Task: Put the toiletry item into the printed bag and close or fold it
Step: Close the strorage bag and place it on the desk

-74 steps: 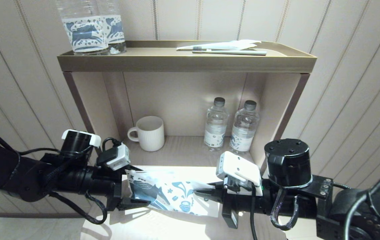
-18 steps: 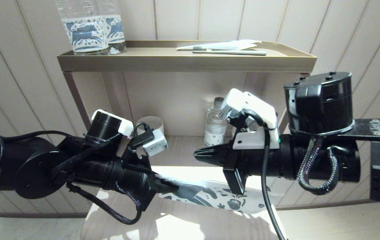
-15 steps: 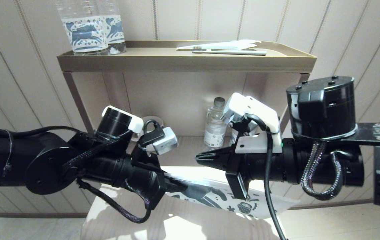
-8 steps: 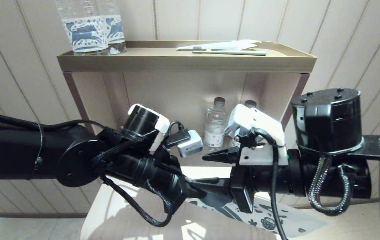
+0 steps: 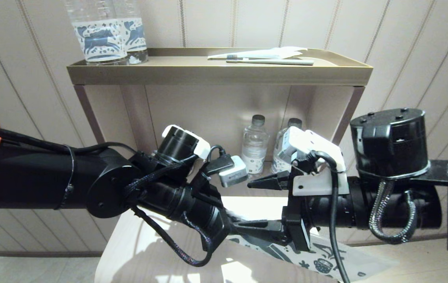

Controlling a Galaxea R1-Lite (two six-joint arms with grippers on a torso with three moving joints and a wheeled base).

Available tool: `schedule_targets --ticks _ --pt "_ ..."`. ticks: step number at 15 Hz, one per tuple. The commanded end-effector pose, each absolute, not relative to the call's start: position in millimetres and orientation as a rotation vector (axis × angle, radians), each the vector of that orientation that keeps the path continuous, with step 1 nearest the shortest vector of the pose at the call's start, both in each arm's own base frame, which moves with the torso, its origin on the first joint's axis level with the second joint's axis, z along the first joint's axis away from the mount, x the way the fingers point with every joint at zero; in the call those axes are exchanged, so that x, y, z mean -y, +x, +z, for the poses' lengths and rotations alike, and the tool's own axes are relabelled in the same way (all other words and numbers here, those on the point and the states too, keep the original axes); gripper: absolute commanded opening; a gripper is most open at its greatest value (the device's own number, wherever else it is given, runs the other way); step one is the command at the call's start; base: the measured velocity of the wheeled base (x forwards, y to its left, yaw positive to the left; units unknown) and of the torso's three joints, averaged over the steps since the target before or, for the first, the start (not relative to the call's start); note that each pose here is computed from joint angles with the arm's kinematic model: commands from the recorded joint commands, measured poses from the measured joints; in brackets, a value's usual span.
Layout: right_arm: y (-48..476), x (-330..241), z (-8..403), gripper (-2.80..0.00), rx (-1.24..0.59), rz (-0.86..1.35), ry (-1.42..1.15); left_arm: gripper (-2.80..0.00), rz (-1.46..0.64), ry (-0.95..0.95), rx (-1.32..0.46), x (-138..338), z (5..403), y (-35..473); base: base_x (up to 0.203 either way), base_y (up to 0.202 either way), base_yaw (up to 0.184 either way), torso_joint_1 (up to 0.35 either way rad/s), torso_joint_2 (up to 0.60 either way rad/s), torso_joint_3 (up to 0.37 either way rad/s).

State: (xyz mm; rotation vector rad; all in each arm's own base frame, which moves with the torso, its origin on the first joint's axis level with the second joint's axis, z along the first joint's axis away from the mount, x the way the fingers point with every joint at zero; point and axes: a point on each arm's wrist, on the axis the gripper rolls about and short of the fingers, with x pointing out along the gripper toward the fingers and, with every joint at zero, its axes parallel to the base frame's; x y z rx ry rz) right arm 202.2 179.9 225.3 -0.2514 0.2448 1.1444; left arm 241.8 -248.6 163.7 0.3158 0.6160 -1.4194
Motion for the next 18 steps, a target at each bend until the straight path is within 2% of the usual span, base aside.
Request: schedule_targets --ticks 1,9,10,11,18 --pt "207.9 -183.8 217.2 0.0 -0.269 1.146 -0.255 -2.8 -1.424 0.315 -0.608 248.6 165.2 241.6 0.0 0.0 0.0 0.0 0.0 0.0" --pt "217.1 -192.0 208.4 0.0 -0.258 1.145 -0.253 -2.8 -1.424 0.314 -0.608 247.7 165.1 240.6 0.0 0.0 0.0 0.0 0.0 0.0" --pt "217.3 -192.1 208.8 -0.58 -0.255 1.145 -0.254 -2.8 -1.424 0.312 -0.607 247.8 165.7 240.8 0.0 0.0 0.0 0.0 0.0 0.0" --pt "217.2 -192.0 208.5 -2.8 -0.256 1.144 -0.255 -2.8 -1.424 0.314 -0.604 248.0 166.2 240.9 0.0 0.0 0.0 0.0 0.0 0.0" --pt "216.3 -191.3 209.4 -2.8 -0.25 1.147 -0.258 -2.8 -1.424 0.313 -0.603 247.6 167.1 240.5 0.0 0.0 0.0 0.0 0.0 0.0"
